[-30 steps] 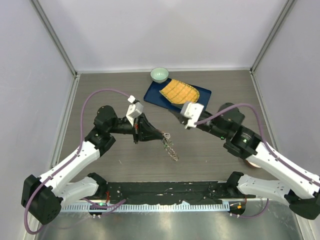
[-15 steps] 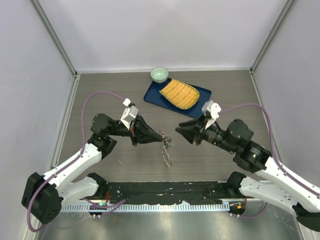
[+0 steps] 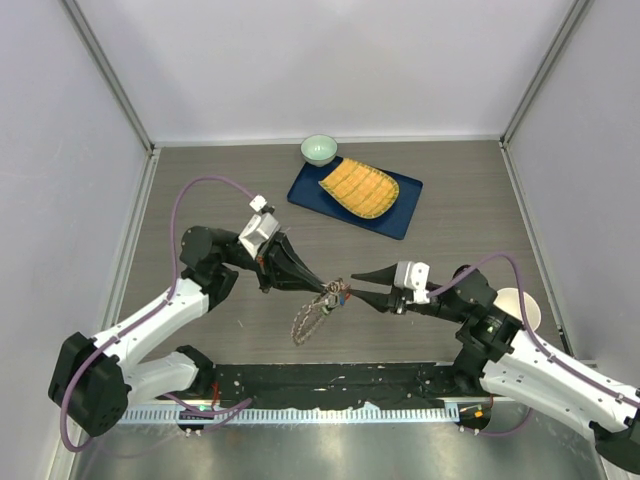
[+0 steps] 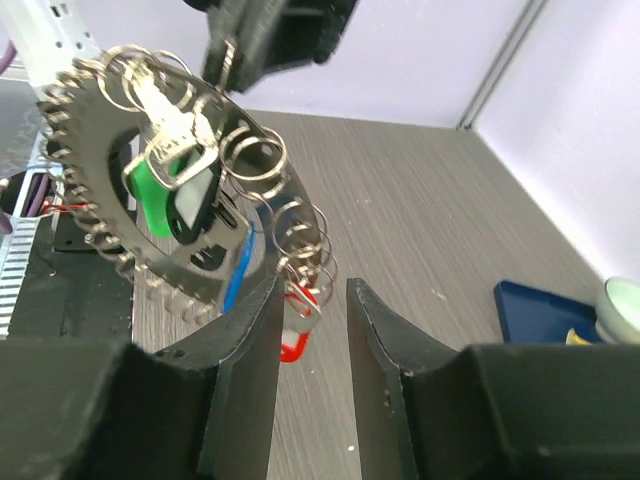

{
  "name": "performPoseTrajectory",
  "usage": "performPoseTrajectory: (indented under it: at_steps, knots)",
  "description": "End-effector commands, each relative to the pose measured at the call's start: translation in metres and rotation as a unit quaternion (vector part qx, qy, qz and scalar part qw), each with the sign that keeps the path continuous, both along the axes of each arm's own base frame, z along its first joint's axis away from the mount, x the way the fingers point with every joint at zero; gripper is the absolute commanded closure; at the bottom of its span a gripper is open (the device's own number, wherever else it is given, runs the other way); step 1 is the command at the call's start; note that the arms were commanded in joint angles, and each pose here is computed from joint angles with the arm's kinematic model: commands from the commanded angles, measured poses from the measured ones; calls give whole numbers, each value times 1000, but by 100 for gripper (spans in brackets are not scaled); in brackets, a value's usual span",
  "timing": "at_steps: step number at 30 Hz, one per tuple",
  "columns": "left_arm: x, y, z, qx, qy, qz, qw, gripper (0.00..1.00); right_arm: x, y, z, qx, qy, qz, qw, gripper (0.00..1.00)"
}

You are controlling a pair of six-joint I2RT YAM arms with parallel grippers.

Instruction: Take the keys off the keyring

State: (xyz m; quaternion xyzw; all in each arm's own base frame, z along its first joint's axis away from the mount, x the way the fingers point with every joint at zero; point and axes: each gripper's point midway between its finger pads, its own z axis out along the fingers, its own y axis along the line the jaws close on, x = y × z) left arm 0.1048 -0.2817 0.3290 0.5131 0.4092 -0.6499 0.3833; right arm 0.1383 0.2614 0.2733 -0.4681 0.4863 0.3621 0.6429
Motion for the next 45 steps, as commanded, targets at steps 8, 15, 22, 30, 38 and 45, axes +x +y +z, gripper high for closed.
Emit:
performPoseTrajectory:
  at_steps: [8, 15, 22, 30, 38, 45]
  knots:
    - [-3, 1, 19, -18, -46, -6, 999, 100, -39, 1, 86, 112, -53, 93, 988, 60]
    - [-1, 0, 18, -15, -47, -3, 999, 100, -33, 7, 87, 130, -12, 89, 988, 63]
    - [0, 0, 18, -13, -49, -2, 999, 100, -31, 16, 82, 124, 4, 93, 988, 66]
    - [1, -1, 16, -12, -49, 1, 999, 100, -34, 23, 70, 107, 5, 98, 989, 70]
    - [2, -1, 18, -14, -53, 2, 998, 100, -28, 29, 60, 86, 7, 91, 992, 76]
    - [-2, 1, 22, -18, -59, 0, 998, 100, -8, 24, 60, 89, 12, 34, 995, 99]
